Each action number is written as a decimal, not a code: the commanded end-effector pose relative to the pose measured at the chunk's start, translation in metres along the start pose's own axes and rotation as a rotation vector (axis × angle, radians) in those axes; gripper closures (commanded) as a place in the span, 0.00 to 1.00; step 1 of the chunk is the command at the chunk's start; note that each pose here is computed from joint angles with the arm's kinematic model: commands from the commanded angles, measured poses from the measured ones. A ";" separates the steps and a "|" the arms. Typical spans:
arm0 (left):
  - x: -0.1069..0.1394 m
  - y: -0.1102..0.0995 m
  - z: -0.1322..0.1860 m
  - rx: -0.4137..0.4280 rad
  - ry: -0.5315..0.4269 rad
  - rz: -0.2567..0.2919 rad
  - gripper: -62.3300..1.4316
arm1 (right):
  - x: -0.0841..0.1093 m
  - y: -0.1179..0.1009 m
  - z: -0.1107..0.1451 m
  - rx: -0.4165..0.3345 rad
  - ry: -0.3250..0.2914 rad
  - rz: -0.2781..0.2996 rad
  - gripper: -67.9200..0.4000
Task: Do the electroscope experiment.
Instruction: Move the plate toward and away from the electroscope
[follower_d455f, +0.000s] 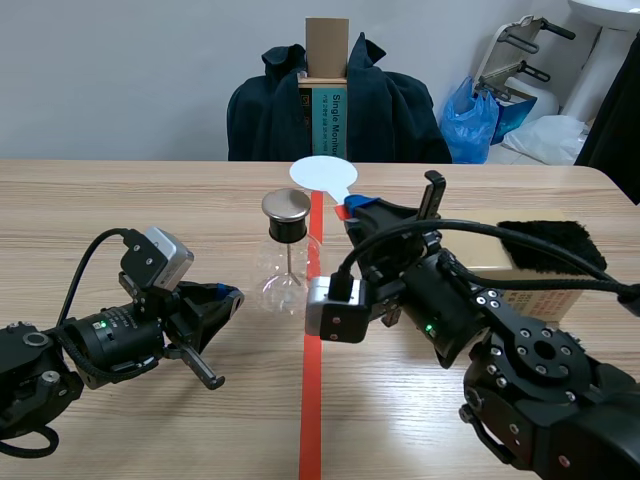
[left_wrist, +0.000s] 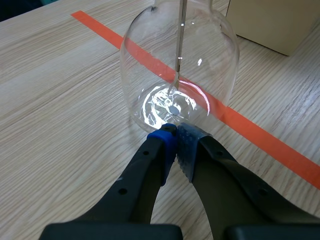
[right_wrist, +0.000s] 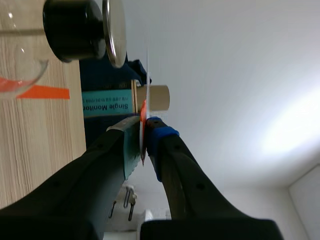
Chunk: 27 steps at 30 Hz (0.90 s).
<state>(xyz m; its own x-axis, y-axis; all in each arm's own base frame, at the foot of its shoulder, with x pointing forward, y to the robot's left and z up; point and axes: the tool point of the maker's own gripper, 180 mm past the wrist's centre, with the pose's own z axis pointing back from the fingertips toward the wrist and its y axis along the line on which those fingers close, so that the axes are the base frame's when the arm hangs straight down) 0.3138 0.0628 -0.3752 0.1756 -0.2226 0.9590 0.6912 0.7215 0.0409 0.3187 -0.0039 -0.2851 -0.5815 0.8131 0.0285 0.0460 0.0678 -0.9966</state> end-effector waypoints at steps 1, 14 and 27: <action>0.015 0.003 -0.004 0.001 -0.045 -0.004 0.93 | -0.009 -0.010 -0.003 -0.032 0.026 0.016 0.98; 0.014 0.003 -0.004 0.003 -0.043 -0.004 0.93 | -0.041 -0.011 0.002 -0.027 0.205 0.056 0.98; 0.014 0.003 -0.004 0.004 -0.041 -0.005 0.93 | -0.011 -0.008 0.000 -0.017 0.018 0.073 0.98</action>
<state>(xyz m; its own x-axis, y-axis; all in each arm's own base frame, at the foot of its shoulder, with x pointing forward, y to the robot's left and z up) 0.3139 0.0629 -0.3753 0.1760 -0.2233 0.9587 0.6908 0.7218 0.0414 0.3218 -0.0114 -0.2878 -0.5556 0.8312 -0.0213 0.0637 0.0171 -0.9978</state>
